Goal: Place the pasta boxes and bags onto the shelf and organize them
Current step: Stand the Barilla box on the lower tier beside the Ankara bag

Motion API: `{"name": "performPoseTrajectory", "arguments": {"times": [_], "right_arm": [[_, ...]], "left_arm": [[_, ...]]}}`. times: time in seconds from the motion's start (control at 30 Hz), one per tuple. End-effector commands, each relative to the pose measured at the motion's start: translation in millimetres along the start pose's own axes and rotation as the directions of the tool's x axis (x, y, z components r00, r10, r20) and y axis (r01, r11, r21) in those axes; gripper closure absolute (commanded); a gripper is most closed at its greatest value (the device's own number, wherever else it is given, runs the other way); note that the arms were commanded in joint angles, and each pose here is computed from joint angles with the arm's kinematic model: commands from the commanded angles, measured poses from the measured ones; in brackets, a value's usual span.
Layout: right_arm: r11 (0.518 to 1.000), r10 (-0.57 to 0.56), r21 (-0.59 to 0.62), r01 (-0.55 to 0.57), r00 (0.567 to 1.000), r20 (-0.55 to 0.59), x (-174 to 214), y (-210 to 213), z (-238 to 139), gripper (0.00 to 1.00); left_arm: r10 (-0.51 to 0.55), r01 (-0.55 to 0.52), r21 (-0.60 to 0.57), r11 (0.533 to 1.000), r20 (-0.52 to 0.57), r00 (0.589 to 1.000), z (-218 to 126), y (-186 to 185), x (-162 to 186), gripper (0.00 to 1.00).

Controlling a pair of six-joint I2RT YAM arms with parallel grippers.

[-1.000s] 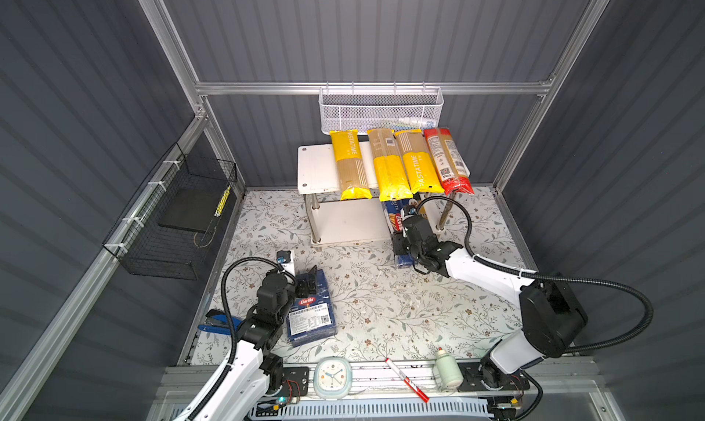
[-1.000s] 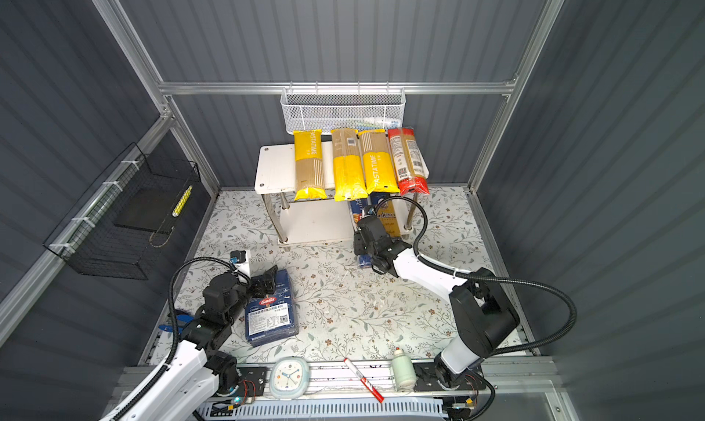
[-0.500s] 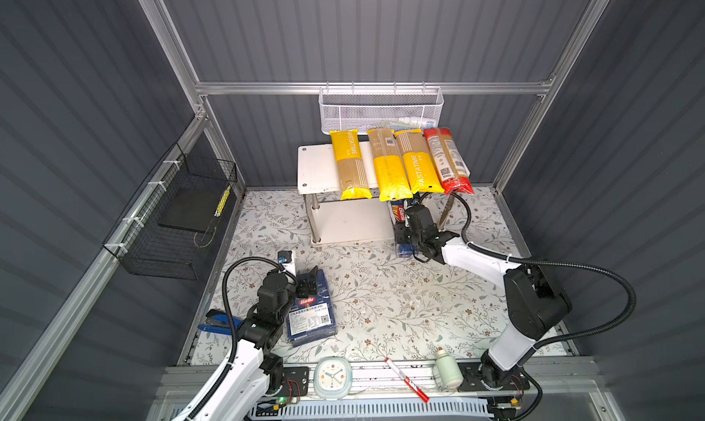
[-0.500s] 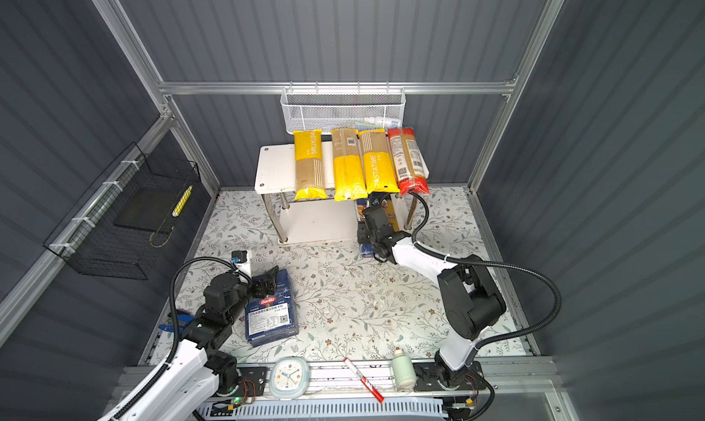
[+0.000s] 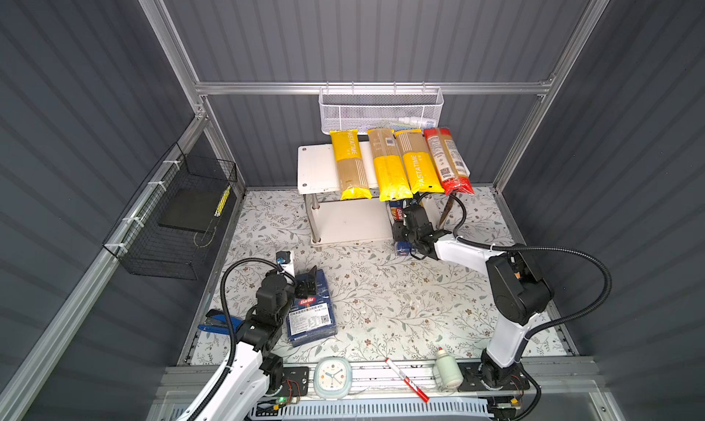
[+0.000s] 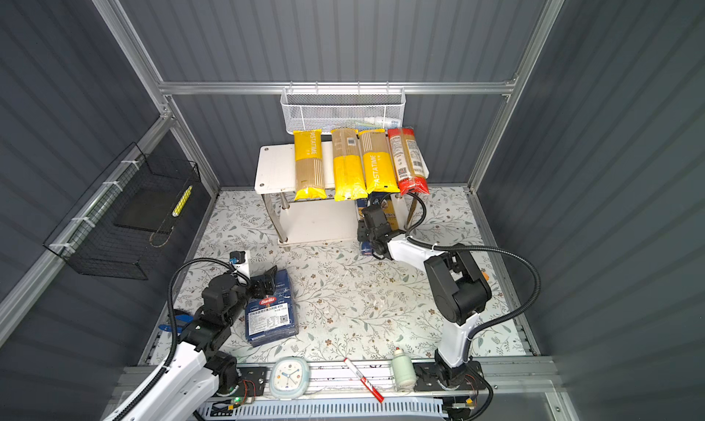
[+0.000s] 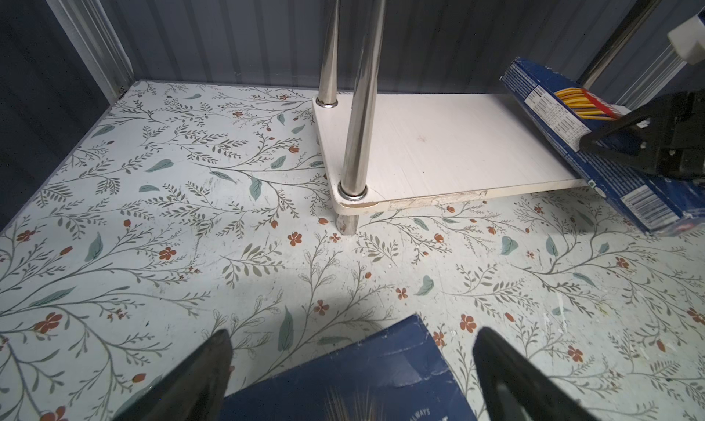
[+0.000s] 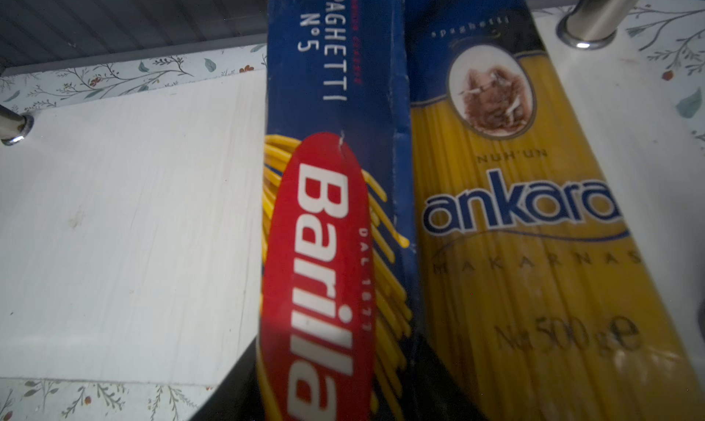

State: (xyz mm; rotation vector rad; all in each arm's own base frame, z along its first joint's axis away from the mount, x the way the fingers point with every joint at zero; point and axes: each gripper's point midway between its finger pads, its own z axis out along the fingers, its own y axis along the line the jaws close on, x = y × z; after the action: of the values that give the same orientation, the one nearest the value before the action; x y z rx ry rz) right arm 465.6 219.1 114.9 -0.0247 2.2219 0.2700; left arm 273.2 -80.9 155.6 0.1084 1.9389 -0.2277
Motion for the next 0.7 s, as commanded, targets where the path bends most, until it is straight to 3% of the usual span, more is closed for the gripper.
{"name": "performPoseTrajectory", "arguments": {"times": [0.0, 0.17, 0.4, 0.67], "right_arm": [[0.996, 0.07, -0.07, -0.055, 0.971, 0.23, -77, 18, -15, 0.49], [0.996, 0.078, -0.051, -0.067, 0.967, 0.242, -78, 11, -10, 0.48], [0.996, 0.088, -0.041, -0.081, 0.97, 0.225, -71, 6, -6, 0.39], [0.996, 0.07, -0.066, -0.059, 0.982, 0.178, -56, 5, -24, 0.35]], "left_arm": [[-0.001, 0.001, -0.006, 1.0, 0.002, 1.0, 0, 1, 1, 0.01], [-0.001, 0.001, -0.006, 1.0, 0.001, 1.0, 0, 1, 1, 0.01], [-0.001, 0.001, -0.007, 1.0, 0.001, 1.0, 0, 1, 0, 0.01], [0.004, -0.004, 0.005, 1.0, -0.002, 1.0, 1, -1, 0, 0.01]]}}
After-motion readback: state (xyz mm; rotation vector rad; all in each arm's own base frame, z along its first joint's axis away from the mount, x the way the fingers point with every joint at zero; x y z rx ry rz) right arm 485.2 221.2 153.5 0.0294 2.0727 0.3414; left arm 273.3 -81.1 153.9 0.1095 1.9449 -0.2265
